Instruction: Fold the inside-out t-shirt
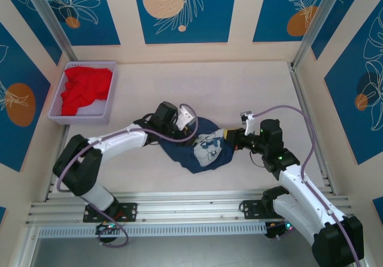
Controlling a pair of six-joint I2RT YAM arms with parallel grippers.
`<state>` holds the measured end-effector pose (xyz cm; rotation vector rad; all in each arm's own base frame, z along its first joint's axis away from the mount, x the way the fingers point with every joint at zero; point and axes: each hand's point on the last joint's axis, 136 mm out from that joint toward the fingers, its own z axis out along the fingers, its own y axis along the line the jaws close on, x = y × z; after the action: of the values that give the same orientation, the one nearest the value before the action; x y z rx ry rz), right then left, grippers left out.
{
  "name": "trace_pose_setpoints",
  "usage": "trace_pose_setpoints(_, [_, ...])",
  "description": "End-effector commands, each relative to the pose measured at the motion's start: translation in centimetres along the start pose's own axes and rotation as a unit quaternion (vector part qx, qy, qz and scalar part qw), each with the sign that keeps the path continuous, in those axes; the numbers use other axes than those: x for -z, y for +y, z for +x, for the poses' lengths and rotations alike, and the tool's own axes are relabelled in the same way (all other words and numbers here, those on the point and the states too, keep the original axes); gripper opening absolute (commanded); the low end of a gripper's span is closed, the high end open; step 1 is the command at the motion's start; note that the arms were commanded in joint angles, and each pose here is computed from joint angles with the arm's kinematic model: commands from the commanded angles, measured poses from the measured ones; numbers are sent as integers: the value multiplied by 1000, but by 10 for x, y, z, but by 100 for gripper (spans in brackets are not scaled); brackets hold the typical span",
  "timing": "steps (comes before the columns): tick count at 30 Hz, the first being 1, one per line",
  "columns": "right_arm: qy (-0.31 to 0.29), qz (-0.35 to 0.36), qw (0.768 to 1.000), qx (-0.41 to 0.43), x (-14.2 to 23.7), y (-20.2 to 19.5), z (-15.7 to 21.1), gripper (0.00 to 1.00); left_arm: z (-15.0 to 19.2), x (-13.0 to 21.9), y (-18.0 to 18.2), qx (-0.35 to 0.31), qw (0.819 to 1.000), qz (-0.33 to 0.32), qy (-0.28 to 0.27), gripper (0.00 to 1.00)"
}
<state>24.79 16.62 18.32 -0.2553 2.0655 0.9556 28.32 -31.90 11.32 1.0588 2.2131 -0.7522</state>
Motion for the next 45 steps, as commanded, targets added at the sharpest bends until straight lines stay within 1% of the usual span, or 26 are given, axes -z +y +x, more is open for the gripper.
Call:
trace_pose_setpoints(1, [-16, -18, 1000, 17, 5, 12, -16, 0, -14, -9, -14, -9, 999, 46, 0, 52])
trace_pose_setpoints(2, [-17, -18, 1000, 17, 5, 12, -16, 0, -18, -11, -15, -8, 999, 54, -1, 48])
trace_pose_setpoints(3, [-18, -17, 1000, 17, 6, 12, -16, 0, -23, -13, -16, -7, 998, 60, -3, 41])
trace_pose_setpoints(5, [-21, -15, 999, 20, 7, 12, -18, 0, -30, -12, -19, -9, 998, 69, -8, 25])
trace_pose_setpoints(7, [-27, -9, 999, 26, 9, 13, -22, 0, -40, -4, -24, -11, 997, 80, -20, 10])
trace_pose_setpoints(9, [-35, 1, 999, 32, 12, 13, -29, 0, -51, 11, -31, -16, 996, 85, -36, 2])
trace_pose_setpoints(10, [-41, 6, 999, 34, 14, 13, -35, 0, -59, 22, -34, -21, 995, 84, -49, 0])
trace_pose_setpoints(15, [-60, 5, 997, 43, 21, 28, -62, 0, -98, 89, -48, -45, 990, 55, -121, 0])
trace_pose_setpoints(17, [-68, 17, 996, 46, 23, 30, -76, 0, -111, 116, -54, -58, 987, 42, -141, 0])
trace_pose_setpoints(19, [-72, 50, 995, 47, 25, 26, -92, 0, -125, 143, -63, -73, 983, 35, -167, 0])
trace_pose_setpoints(21, [-60, 101, 992, 39, 22, 13, -101, 0, -134, 163, -67, -77, 980, 24, -181, 0])
trace_pose_setpoints(23, [-33, 150, 987, 35, 14, -4, -104, 0, -136, 175, -65, -77, 980, 1, -182, 0])
trace_pose_setpoints(26, [10, 197, 980, 37, 2, -21, -105, 0, -137, 188, -46, -58, 981, -64, -176, 0])
trace_pose_setpoints(27, [19, 205, 978, 41, -1, -23, -106, 2, -137, 191, -38, -45, 980, -87, -173, 0])
trace_pose_setpoints(29, [29, 211, 976, 53, -3, -22, -107, 11, -137, 191, -30, -26, 980, -108, -166, 0])
trace_pose_setpoints(31, [30, 188, 978, 82, -4, -7, -109, 24, -137, 188, -25, 0, 980, -116, -160, 0])
trace_pose_setpoints(34, [20, 96, 987, 124, -3, 37, -104, 39, -139, 180, -27, 28, 982, -95, -158, 0])
trace_pose_setpoints(37, [10, 11, 988, 155, -3, 81, -92, 47, -142, 173, -29, 45, 984, -80, -156, 0])
trace_pose_setpoints(39, [7, -34, 985, 171, -7, 106, -81, 55, -143, 170, -30, 52, 984, -73, -153, 0])
trace_pose_setpoints(40, [6, -57, 983, 172, -12, 118, -76, 58, -144, 169, -31, 54, 984, -68, -153, 0])
trace_pose_setpoints(42, [9, -81, 983, 163, -25, 131, -68, 59, -146, 167, -34, 58, 985, -57, -155, 0])
trace_pose_setpoints(43, [11, -92, 983, 161, -34, 136, -64, 62, -147, 167, -36, 58, 985, -51, -157, 0])
trace_pose_setpoints(45, [12, -88, 983, 159, -52, 138, -60, 69, -149, 166, -37, 62, 984, -46, -160, 0])
